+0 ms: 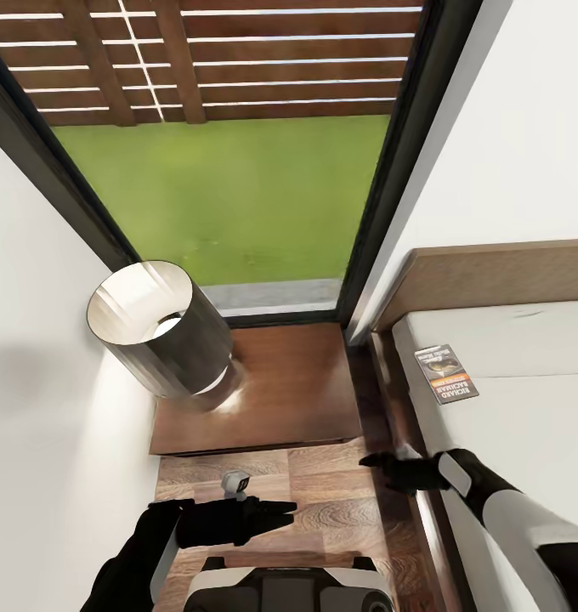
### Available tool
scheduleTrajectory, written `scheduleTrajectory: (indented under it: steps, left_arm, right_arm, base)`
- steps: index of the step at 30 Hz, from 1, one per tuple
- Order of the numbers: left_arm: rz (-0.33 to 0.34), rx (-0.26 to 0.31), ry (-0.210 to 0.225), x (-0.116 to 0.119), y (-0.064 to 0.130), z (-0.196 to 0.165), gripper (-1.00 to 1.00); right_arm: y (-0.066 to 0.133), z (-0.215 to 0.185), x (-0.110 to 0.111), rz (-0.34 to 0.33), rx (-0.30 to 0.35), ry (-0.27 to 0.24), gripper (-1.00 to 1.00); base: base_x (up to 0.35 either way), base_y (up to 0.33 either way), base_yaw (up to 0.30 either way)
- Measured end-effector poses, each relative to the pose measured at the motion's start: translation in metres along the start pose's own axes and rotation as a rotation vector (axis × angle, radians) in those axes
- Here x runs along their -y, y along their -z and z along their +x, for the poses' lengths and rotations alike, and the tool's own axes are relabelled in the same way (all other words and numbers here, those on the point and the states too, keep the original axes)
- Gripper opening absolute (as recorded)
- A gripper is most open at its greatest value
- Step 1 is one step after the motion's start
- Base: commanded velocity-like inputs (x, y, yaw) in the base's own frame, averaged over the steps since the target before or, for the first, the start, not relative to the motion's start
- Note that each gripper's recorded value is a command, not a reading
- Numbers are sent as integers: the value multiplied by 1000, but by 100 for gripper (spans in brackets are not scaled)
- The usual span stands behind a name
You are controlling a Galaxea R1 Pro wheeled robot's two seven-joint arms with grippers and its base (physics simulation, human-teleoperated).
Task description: In the bedroom, move the book from the bed onto either nightstand, and place the two sandals side by side next to the bed.
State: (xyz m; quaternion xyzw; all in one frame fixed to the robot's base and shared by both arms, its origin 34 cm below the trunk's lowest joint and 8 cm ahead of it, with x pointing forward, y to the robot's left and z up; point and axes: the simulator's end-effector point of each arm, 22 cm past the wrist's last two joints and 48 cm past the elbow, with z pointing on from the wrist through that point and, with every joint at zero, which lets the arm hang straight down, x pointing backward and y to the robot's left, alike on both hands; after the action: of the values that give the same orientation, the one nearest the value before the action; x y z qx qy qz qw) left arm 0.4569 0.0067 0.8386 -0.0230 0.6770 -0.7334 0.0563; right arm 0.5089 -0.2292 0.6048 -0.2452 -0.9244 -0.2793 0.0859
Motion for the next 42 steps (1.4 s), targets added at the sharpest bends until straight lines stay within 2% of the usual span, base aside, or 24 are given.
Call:
scheduleTrajectory:
  steps: [1,2,3,5,8,15,17,19,21,24,25,26,30,34,38,42]
  left_arm:
    - [0,0,0,0,0,0,100]
    - [0,-1,0,0,0,0,100]
    - [0,-1,0,0,0,0,100]
    - [0,-1,0,0,0,0,100]
    - [-1,-1,0,0,0,0,100]
    - [-9,-3,12,-4,0,4,100]
    - [-28,-8,30,-12,0,11,100]
    - [-109,-25,37,-38,2,28,100]
    - [-168,-33,44,-56,5,41,100]
    - [-262,-43,68,-85,12,63,100]
    - [-342,-55,83,-107,26,82,100]
    - [-383,-61,93,-119,34,93,100]
    - [-483,-68,92,-145,54,122,100]
    - [-572,-69,71,-164,67,137,100]
    - [-659,-78,96,-180,80,157,100]
    - [-684,-78,104,-185,88,160,100]
  right_arm:
    - [-2,4,5,-1,6,57,100]
    - [-3,7,8,-6,8,84,100]
    - [-5,15,13,-21,5,132,100]
    - [-7,30,16,-61,-7,185,100]
    - [-8,53,18,-124,-26,243,100]
    - [-8,67,25,-151,-15,334,100]
    - [-8,68,26,-149,-10,373,100]
    - [-8,75,32,-132,-38,445,100]
    - [-9,79,34,-125,-55,473,100]
    - [-11,100,48,-114,-94,477,100]
    - [-13,131,65,-104,-134,452,100]
    - [-15,147,72,-101,-153,439,100]
    - [-17,166,81,-97,-174,419,100]
    - [-17,170,83,-94,-176,413,100]
    - [-17,172,84,-92,-179,413,100]
    - [-17,172,84,-91,-181,415,100]
  base:
    - [0,0,0]
    - [0,0,0]
    - [0,0,0]
    - [0,0,0]
    - [0,0,0]
    - [0,0,0]
    - [0,0,0]
    - [0,0,0]
    - [0,0,0]
    - [0,0,0]
    - [0,0,0]
    - [0,0,0]
    - [0,0,0]
    - [0,0,0]
    - [0,0,0]
    - [0,0,0]
